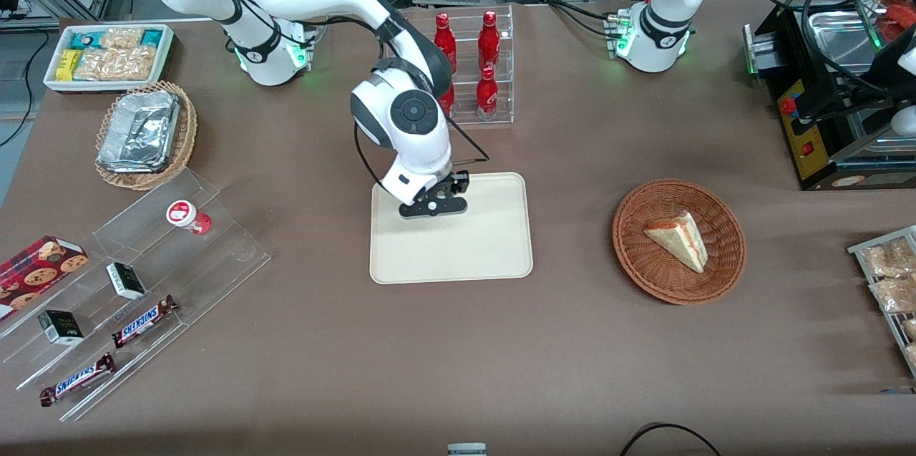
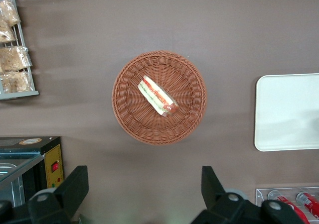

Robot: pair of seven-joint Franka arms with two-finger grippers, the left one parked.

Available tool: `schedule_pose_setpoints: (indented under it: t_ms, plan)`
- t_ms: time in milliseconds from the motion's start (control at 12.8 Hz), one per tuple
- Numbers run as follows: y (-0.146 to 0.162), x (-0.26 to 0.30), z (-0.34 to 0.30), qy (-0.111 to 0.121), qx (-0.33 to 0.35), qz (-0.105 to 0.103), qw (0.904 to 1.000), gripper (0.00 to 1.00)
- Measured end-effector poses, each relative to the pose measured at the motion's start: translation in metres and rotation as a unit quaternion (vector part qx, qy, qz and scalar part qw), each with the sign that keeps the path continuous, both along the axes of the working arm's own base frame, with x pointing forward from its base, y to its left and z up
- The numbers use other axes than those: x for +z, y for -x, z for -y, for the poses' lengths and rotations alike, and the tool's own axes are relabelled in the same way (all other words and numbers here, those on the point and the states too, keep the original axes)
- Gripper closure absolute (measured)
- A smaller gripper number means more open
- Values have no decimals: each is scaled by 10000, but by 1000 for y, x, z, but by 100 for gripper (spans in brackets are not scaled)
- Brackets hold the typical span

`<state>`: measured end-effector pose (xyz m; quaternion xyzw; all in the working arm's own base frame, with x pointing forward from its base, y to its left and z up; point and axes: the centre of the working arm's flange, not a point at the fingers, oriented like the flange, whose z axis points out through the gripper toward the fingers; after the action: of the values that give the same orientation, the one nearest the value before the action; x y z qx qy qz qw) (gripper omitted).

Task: Place green gum on tray
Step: 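Carry the held gum tub over to the cream tray and lower it, then open the right gripper to set the gum tub upright on the tray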

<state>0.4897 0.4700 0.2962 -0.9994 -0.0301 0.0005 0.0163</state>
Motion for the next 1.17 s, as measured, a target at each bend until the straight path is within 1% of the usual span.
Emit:
schedule_pose_setpoints:
  t_ms: [156, 390, 546, 780, 1014, 1170]
  plan:
    - [0, -20, -5, -37, 7, 43, 10000, 41]
    - [6, -44, -11, 20, 74, -10, 10000, 41]
    - [15, -52, -20, 25, 153, -9, 9999, 41]
    - [16, -57, -21, 43, 160, -7, 9999, 41]
    - [11, -59, -17, 94, 172, 63, 9998, 41]
    - [7, -60, -15, 71, 161, 148, 9997, 41]
